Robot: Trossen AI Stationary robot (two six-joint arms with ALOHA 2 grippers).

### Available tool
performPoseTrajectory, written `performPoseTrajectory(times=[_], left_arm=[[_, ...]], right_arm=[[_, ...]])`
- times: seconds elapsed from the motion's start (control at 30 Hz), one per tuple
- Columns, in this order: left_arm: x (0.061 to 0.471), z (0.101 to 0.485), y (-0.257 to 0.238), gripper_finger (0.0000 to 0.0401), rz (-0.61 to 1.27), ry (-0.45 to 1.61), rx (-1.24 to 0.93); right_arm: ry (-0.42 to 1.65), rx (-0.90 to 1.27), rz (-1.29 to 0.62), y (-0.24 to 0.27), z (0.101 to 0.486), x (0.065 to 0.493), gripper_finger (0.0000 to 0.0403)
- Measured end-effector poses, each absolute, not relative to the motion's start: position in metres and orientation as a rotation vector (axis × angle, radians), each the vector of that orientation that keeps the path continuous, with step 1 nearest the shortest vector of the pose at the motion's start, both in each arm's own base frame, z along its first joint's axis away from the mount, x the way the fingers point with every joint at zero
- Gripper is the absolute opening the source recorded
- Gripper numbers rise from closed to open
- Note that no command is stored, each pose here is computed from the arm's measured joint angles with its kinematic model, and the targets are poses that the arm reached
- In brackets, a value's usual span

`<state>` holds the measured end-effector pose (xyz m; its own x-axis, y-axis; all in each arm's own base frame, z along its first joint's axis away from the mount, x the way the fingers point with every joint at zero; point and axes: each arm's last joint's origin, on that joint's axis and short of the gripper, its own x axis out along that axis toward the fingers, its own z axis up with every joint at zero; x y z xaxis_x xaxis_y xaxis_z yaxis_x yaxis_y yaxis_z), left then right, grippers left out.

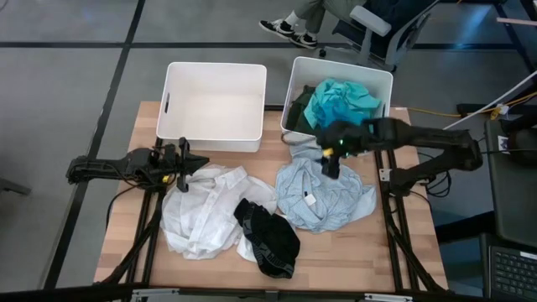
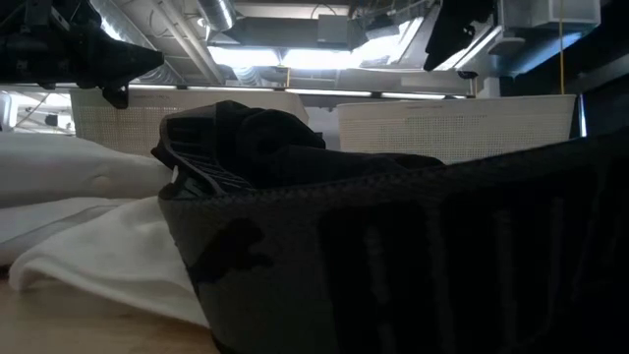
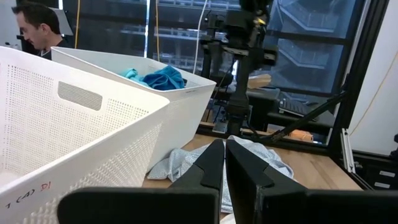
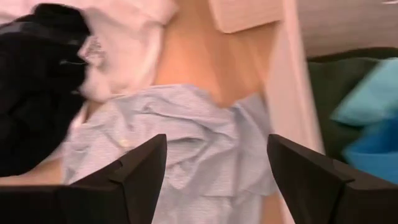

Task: Sort clothes
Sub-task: Put the light blue polo shirt into the right white bin

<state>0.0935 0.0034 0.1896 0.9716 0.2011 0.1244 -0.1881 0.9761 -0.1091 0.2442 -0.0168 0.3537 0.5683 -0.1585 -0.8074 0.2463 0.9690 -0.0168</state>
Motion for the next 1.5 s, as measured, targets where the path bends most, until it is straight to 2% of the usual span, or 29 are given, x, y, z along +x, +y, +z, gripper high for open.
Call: performPoseTrajectory(times=[0.37, 1.03, 1.3, 1.5], left_arm=[[0.093, 0.190, 0.003, 0.0008, 0.197, -0.136, -0.100], [0.093, 0.190, 0.003, 0.0008, 0.197, -0.136, -0.097], [0.093, 0.189, 0.004, 0.0008, 0.206, -0.134, -0.097], [0.093, 0.189, 0.004, 0.0008, 0.208, -0.131, -0.096]], right_arm=[[0.938, 0.112, -0.193, 0.021, 0.311, 0.252, 0.0277], [0.926, 0.259, -0.191, 0.024, 0.205, 0.250, 0.0277], [0.994, 0.264, -0.206, 0.027, 0.175, 0.262, 0.0277], [1.120, 0.260, -0.289, 0.025, 0.151, 0.262, 0.0277]])
